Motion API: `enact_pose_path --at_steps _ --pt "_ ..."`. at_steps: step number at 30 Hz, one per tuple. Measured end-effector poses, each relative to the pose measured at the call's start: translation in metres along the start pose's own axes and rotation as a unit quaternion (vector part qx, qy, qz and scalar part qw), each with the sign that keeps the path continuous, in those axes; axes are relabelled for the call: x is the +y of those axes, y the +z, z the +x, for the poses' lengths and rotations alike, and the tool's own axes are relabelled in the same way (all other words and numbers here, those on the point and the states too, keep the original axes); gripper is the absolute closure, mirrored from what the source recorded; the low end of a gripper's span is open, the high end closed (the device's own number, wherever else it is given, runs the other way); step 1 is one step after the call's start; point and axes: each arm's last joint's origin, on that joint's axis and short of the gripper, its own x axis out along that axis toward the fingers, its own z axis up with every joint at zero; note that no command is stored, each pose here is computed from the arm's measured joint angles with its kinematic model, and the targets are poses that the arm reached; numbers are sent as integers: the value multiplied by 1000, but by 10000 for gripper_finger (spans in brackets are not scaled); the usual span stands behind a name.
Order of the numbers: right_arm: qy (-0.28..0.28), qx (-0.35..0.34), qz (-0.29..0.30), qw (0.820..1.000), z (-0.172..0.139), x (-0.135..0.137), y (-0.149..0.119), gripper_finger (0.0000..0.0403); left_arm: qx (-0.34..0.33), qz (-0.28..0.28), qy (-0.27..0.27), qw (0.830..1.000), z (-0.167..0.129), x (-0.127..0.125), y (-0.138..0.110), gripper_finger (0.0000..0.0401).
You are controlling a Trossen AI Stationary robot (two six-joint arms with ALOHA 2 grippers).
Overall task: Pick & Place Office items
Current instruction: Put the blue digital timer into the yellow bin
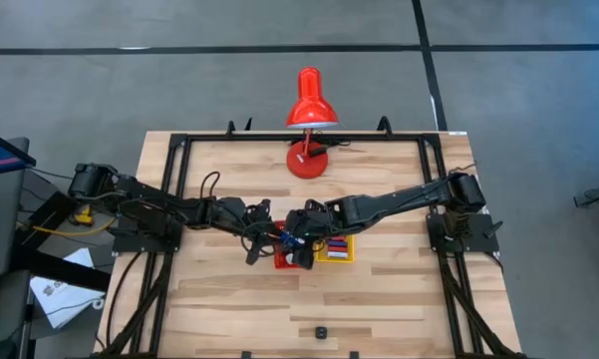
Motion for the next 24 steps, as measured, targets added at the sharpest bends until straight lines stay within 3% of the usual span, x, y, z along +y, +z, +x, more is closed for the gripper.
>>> enact_pose_path --at_steps 5,14,24 --pt "-1 1 0 1000 0 0 0 181 0 0 0 1000 0 0 0 342" --pt "0 2 3 1000 0 0 0 356 -2 -1 5 1000 0 0 0 336" --pt "12 9 2 1000 0 0 -1 363 -4 0 3 1000 0 0 1 301"
